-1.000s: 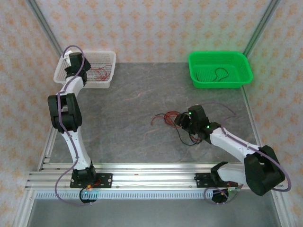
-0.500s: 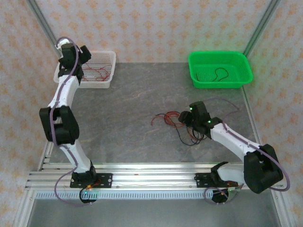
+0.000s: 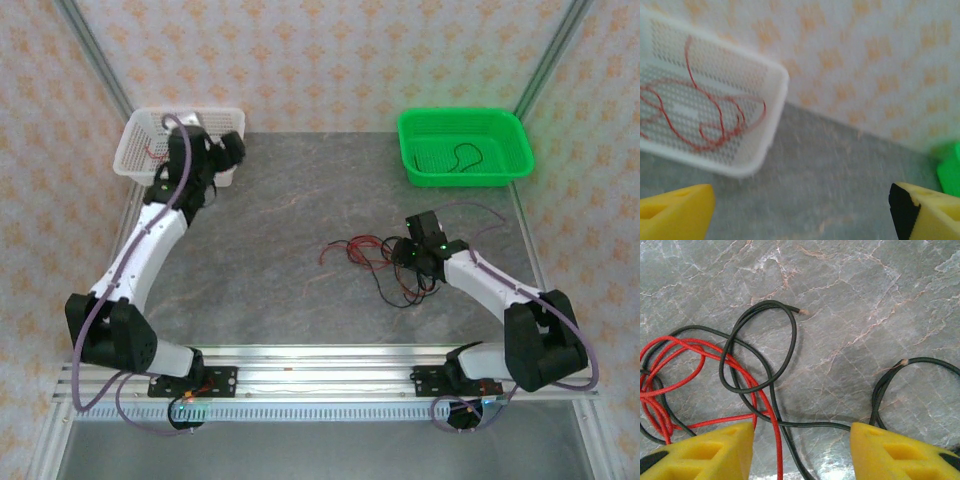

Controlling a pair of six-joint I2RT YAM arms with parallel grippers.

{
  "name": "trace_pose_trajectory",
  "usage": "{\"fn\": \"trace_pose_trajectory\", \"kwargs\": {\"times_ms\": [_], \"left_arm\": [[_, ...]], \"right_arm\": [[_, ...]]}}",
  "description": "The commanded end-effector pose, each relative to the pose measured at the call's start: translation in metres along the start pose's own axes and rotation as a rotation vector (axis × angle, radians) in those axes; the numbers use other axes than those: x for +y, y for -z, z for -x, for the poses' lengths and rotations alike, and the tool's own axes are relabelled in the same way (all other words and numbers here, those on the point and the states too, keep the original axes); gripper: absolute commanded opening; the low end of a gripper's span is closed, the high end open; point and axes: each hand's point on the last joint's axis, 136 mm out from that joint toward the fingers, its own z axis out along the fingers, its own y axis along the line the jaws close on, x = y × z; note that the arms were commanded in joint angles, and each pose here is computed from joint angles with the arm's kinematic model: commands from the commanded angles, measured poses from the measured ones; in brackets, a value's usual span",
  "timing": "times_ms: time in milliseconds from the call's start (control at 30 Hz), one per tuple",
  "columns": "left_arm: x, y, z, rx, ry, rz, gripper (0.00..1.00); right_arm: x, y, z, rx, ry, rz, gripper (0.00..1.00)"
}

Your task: Untangle the cables

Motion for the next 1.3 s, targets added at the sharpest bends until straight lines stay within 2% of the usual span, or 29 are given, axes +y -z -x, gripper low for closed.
{"fn": "trace_pose_trajectory", "kwargs": {"times_ms": [0, 267, 467, 633, 900, 1033, 1067, 1133, 1267], "left_arm": [[-0.006, 0.023, -0.023, 0.026, 0.012, -0.009, 0.9], [-0.022, 0.043, -0.078, 0.111, -0.053, -0.038, 0.88], [-0.03, 0.054, -0.105, 0.148, -0.076, -0.082, 0.88], [-0.029, 0.059, -0.114, 0.154, -0.077, -0.097, 0.88], [-0.029, 0.064, -0.107, 0.123, -0.076, -0.106, 0.88], [-0.03, 0.063, -0.111, 0.14, -0.083, -0.113, 0.88], [-0.03, 0.062, -0.112, 0.141, -0.083, -0.115, 0.88], [-0.031, 0.062, -0.113, 0.145, -0.081, -0.12, 0.87], [-0.033, 0.063, -0.113, 0.145, -0.076, -0.133, 0.87]], "right_arm": [[0.002, -0.006, 0.012, -0.027, 0.005, -0.007, 0.52], [0.013, -0.025, 0.029, -0.027, -0.02, -0.024, 0.48], [0.012, -0.036, 0.035, -0.024, -0.042, -0.061, 0.47], [0.007, -0.043, 0.037, -0.014, -0.048, -0.11, 0.46], [0.002, -0.061, 0.032, 0.02, -0.052, -0.154, 0.41], [0.001, -0.071, 0.026, 0.04, -0.051, -0.169, 0.33], [0.0, -0.072, 0.026, 0.042, -0.05, -0.171, 0.27], [0.001, -0.072, 0.025, 0.041, -0.047, -0.172, 0.02], [0.009, -0.061, 0.033, 0.006, -0.046, -0.145, 0.0]]}}
